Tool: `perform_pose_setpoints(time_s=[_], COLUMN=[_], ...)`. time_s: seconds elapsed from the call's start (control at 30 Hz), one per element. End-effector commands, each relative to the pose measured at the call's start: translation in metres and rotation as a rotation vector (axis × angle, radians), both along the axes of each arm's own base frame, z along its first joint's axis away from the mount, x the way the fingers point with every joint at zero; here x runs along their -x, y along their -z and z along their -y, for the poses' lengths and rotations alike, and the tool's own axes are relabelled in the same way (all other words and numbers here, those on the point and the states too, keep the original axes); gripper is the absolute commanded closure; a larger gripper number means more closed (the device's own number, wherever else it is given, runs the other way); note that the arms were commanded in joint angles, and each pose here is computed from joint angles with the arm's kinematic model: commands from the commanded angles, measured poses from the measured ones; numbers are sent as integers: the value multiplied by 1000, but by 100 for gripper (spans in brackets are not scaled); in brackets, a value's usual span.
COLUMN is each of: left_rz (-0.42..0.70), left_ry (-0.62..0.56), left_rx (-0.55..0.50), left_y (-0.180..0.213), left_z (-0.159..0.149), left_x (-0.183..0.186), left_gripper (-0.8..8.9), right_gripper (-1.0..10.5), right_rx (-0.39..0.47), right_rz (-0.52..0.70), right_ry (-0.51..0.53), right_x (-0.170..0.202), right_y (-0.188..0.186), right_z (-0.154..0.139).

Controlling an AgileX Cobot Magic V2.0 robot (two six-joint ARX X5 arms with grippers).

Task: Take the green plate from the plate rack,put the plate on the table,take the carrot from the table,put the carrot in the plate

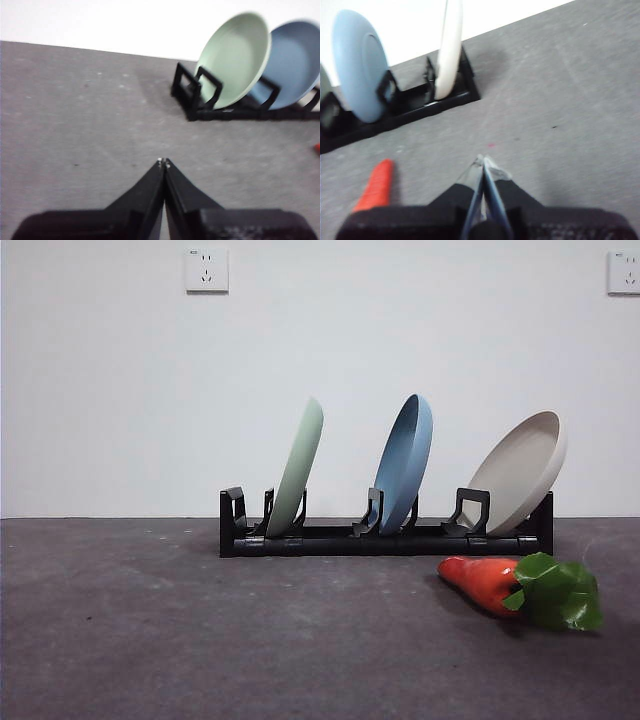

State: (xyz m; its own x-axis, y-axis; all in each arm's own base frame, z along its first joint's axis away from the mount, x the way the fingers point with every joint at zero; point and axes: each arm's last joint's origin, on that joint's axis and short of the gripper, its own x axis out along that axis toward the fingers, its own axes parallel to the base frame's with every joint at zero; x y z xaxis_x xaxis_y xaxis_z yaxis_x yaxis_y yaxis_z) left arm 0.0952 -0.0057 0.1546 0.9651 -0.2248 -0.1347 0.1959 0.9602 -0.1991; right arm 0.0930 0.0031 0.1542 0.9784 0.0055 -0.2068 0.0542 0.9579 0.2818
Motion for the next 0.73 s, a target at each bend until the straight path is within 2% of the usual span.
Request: perform_pose_setpoints(time_s=[0.03,0.13,0.27,0.37,0.53,0.73], left_rz=[-2,24,66,87,59,-10], left_ry=[30,66,83,121,182,320], left_rx=[118,154,187,188,187,163], left_y=[-6,-20,-44,-63,-93,-128], left_z=[1,2,3,4,5,9], left_x=[1,4,10,14,16,10], left_gripper=[820,820,820,820,820,820], right_gripper=[957,958,958,958,958,958], right_rx=[-84,-142,-153,-151,-58,37], right_rz=[16,42,77,56,-40,-195], right_ry=[-59,-72,-112,-127,-230,-382], right_x=[1,2,6,7,7,1], right_y=[-4,-16,-43,-66,-104,-151], right_z=[-2,-3,-4,-4,-7,-10])
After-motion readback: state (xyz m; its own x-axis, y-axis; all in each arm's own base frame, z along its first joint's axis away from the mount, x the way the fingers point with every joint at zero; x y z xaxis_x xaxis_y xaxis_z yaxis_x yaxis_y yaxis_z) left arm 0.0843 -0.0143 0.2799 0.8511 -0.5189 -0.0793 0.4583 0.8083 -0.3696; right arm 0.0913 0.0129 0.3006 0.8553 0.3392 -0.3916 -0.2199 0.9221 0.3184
